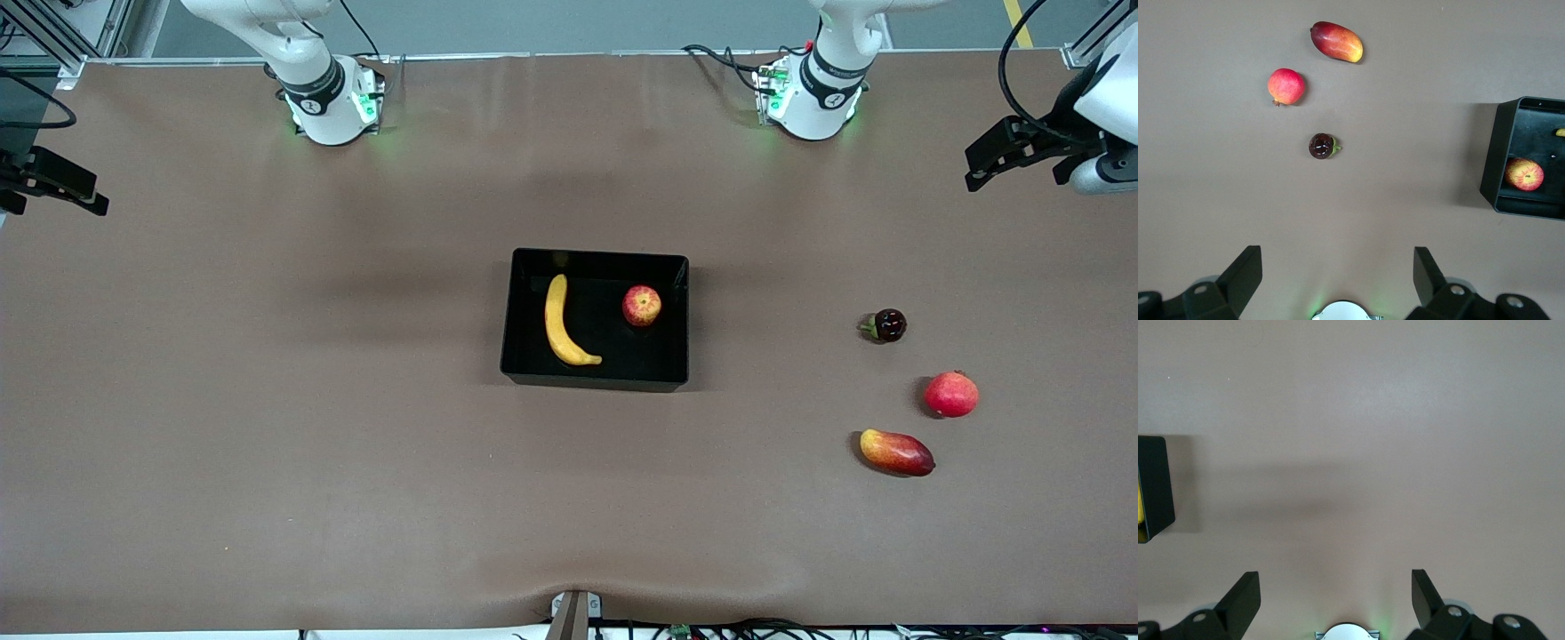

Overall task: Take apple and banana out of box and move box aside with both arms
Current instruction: 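Move the left gripper over the red-yellow apple in the black tray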

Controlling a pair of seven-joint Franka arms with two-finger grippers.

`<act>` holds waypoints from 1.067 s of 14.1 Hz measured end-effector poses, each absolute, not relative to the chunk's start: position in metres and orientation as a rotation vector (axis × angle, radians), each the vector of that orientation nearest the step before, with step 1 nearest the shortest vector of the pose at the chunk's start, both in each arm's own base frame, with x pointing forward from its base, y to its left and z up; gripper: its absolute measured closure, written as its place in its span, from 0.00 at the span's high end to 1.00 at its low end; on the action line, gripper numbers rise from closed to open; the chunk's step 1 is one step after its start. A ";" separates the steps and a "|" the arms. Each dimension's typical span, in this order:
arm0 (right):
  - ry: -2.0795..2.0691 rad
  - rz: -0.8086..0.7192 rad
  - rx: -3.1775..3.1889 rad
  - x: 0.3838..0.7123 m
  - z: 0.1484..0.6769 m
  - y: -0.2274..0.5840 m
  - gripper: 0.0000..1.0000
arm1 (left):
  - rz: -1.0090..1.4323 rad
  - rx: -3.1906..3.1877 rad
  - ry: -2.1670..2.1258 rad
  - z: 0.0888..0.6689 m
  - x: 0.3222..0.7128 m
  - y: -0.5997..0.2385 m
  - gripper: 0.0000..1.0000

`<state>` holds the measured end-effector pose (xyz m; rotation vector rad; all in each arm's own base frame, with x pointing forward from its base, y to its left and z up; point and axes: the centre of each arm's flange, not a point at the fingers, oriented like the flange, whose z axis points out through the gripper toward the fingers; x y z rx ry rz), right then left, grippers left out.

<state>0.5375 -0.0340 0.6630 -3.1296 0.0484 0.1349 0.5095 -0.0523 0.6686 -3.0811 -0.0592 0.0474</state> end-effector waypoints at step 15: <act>0.053 0.142 -3.129 0.538 0.661 -0.037 1.00 | 0.176 -3.066 -0.344 0.557 0.519 -0.276 1.00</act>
